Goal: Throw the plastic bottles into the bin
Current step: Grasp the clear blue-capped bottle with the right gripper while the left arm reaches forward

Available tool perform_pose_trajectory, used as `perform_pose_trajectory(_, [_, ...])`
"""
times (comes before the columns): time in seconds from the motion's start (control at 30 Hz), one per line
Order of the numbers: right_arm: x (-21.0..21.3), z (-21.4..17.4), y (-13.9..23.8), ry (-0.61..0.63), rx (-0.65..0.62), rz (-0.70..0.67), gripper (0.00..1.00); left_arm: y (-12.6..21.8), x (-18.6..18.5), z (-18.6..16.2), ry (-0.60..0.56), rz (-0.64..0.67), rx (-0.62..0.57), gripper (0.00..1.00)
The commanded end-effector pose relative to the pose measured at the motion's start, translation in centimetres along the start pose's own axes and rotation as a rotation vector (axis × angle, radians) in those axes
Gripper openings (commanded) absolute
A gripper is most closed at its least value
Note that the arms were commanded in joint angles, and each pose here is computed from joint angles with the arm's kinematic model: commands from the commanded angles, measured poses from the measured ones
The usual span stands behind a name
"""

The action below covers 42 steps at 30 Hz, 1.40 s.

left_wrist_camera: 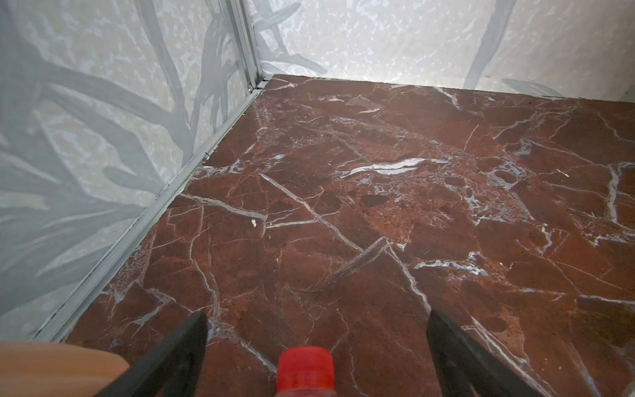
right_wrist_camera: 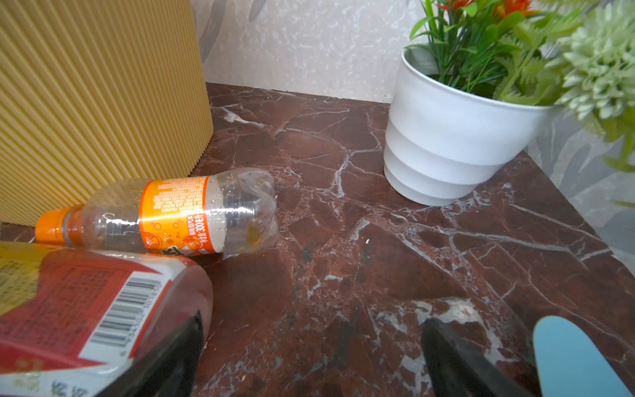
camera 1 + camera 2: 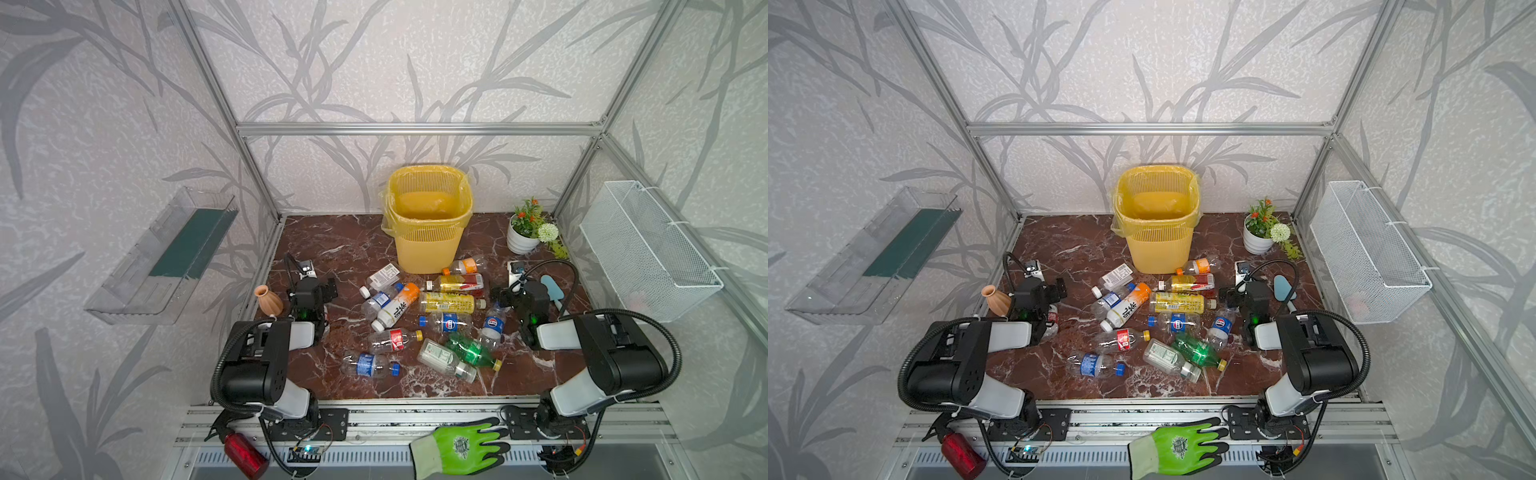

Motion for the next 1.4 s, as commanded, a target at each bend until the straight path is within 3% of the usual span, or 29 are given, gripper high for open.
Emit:
perform_pose_trajectory(0.0, [0.0, 0.7, -0.3, 0.010, -0.026, 0.003, 0.99, -0.1, 0.1, 0.4, 0.003, 0.009, -0.013, 0.99])
perform_pose_trajectory(0.9, [-0.2, 1.2, -0.1, -0.007, -0.019, 0.007, 0.99, 0.0, 0.1, 0.6, 0.008, 0.002, -0.028, 0.99])
perform_pose_trajectory(1.07, [-0.6, 4.9, 0.8, -0.113, 0.163, -0.064, 0.97, 0.8, 0.5, 5.7, 0.002, -0.014, 0.117, 0.99])
perform_pose_trajectory(1.2, [-0.7, 7.4, 3.2, -0.247, 0.327, -0.142, 0.96, 4.4, 1.1, 10.4, 0.113, -0.069, 0.016, 0.99])
perform_pose_trajectory(1.37, [-0.1, 7.6, 6.1, -0.351, 0.515, -0.125, 0.93, 8.5, 0.6, 13.1, 0.124, -0.136, -0.045, 0.99])
Point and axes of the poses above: each gripper's point midway between its finger pads, its own y axis back along the fingers, its own x axis along the line the jaws close on, z = x × y, the point moved 10 cm from there along y, back along the fingers, and after that the axes turned 8 degrees about -y, right-handed, at the moved point
